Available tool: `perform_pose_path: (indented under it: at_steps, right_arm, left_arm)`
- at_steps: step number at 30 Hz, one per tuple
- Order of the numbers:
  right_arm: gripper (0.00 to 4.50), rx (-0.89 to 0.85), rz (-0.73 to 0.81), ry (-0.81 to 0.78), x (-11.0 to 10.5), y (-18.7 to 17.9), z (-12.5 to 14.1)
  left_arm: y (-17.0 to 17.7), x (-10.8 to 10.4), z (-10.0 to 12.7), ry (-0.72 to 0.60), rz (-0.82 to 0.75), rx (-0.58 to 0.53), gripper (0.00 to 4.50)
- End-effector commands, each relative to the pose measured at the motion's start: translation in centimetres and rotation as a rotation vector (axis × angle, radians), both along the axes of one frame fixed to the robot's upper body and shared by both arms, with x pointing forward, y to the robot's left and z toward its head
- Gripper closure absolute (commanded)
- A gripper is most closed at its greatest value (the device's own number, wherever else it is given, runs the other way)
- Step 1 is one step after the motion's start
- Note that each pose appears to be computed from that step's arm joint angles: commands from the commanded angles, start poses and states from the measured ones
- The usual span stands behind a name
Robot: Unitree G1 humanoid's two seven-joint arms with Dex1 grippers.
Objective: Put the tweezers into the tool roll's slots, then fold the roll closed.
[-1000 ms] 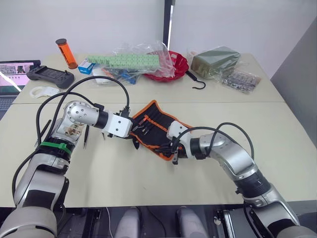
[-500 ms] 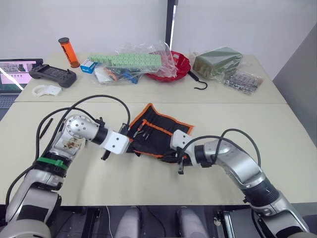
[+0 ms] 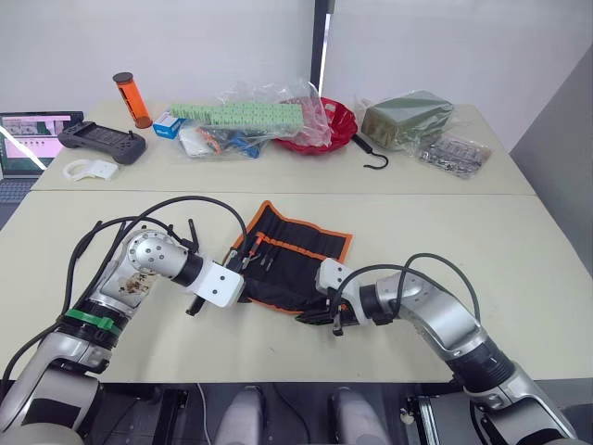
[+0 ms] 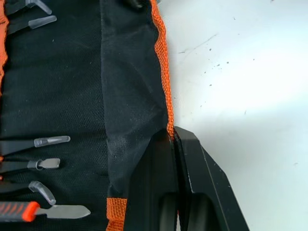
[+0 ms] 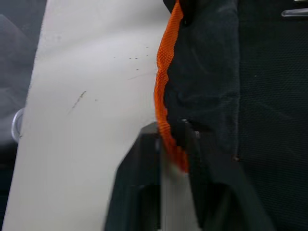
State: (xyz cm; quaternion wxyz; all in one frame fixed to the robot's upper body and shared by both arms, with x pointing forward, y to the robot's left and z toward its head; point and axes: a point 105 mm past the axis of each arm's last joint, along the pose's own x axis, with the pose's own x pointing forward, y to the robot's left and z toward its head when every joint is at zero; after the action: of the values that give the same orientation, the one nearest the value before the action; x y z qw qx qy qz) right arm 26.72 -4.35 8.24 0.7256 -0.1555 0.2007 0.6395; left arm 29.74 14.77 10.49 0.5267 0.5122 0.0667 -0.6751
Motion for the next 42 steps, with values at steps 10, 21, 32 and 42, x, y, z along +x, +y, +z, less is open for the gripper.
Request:
perform_pose_path:
  at_steps: [10,21,32,42]
  right_arm:
    - [0.06,0.357,-0.075,0.117,0.3,-1.0,8.2]
    - [3.7,0.216,-0.195,0.104,2.1,1.4,1.7]
    - [4.5,0.099,-0.19,0.129,1.5,0.8,-2.6]
    - [4.5,0.032,-0.143,0.08,1.3,0.5,-3.5]
  left_arm:
    - [0.8,-0.3,-1.0,0.051,0.007,0.051,4.5]
    - [0.6,-0.4,-0.5,0.079,0.037,0.009,4.5]
    - [2.1,-1.3,1.7,0.186,0.16,-0.122,2.9]
    - [0.6,-0.3,7.1,0.426,0.46,-0.715,0.02]
